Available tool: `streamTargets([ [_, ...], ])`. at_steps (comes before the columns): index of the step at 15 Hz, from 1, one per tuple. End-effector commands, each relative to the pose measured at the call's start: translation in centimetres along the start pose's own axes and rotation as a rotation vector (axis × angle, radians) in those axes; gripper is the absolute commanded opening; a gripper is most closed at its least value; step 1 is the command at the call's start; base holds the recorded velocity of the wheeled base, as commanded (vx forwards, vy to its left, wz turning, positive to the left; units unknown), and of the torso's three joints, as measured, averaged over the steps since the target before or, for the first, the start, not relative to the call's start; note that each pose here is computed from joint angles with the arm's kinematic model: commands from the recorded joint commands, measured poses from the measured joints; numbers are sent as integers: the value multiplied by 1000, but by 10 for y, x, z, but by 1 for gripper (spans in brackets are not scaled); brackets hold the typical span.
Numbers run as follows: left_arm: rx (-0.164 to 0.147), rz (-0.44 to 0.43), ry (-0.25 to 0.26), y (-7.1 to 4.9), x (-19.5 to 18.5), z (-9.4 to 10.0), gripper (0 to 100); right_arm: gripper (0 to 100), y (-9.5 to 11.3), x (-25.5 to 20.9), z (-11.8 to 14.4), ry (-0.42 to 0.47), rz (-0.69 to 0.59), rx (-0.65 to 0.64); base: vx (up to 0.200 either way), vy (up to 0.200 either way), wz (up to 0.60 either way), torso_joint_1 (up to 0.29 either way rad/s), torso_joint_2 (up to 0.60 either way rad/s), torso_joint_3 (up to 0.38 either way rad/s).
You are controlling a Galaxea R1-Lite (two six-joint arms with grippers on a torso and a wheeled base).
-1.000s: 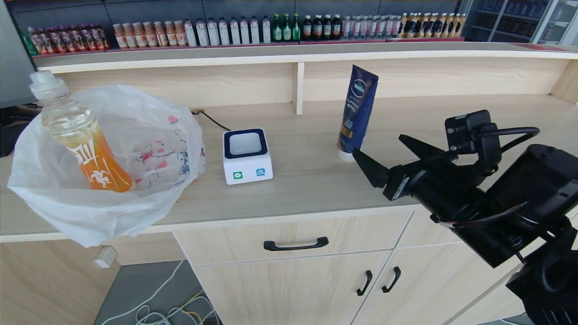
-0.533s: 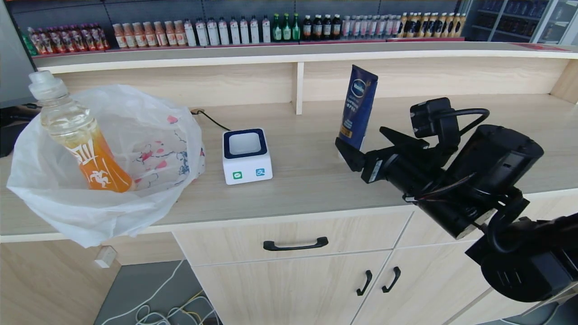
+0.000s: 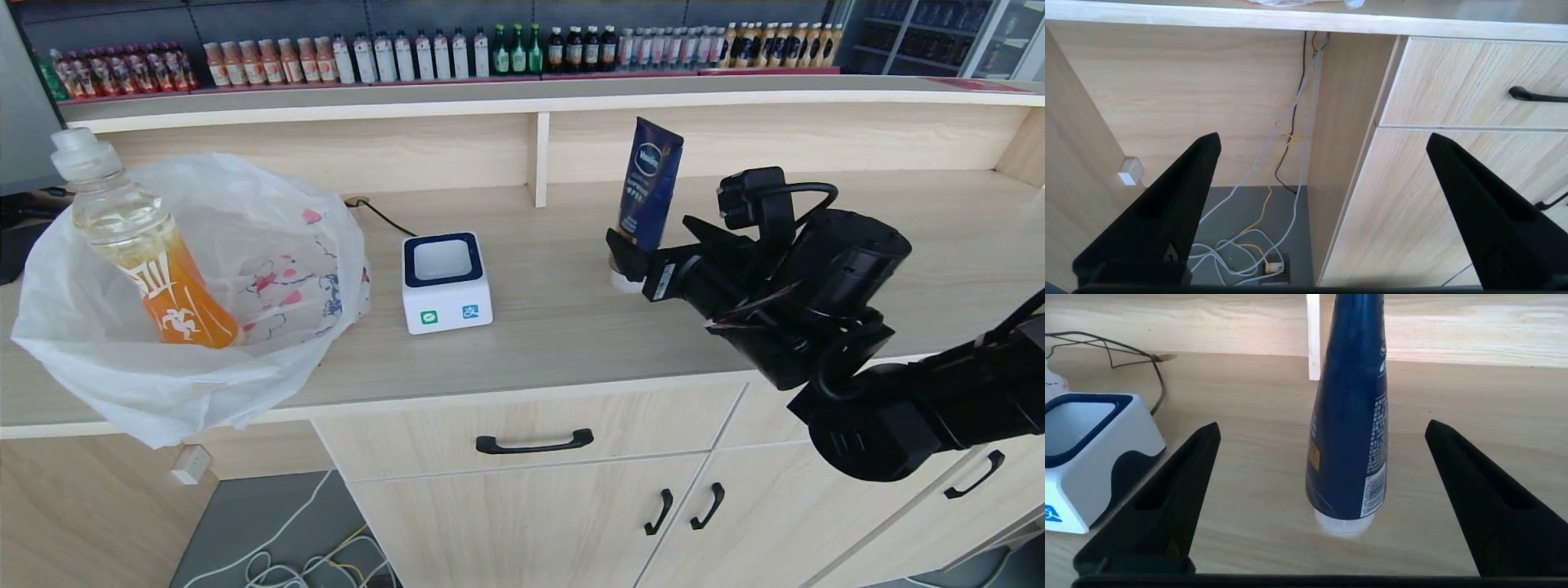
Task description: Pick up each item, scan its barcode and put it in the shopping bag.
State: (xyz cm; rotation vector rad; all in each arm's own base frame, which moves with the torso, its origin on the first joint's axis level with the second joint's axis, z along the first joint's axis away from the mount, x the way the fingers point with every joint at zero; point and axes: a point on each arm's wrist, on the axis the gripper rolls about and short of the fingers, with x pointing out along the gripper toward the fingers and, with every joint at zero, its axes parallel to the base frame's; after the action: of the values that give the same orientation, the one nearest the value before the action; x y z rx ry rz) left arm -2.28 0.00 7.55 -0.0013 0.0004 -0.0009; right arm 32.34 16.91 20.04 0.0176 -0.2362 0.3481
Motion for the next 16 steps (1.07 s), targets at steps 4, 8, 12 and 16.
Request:
streamTargets([
  [4,0,1,0,0,0,0,100,100,-5,13,-17,24,-19,10,0,0,0,0,0,0],
  [8,0,1,0,0,0,0,100,100,-4,28,-21,-1,-20,13,0,0,0,0,0,0],
  [12,0,1,0,0,0,0,100,100,-8,46,-21,-17,-34,12,0,0,0,0,0,0],
  [16,0,1,0,0,0,0,100,100,-7,62,-19,-48,-37,12,0,0,0,0,0,0],
])
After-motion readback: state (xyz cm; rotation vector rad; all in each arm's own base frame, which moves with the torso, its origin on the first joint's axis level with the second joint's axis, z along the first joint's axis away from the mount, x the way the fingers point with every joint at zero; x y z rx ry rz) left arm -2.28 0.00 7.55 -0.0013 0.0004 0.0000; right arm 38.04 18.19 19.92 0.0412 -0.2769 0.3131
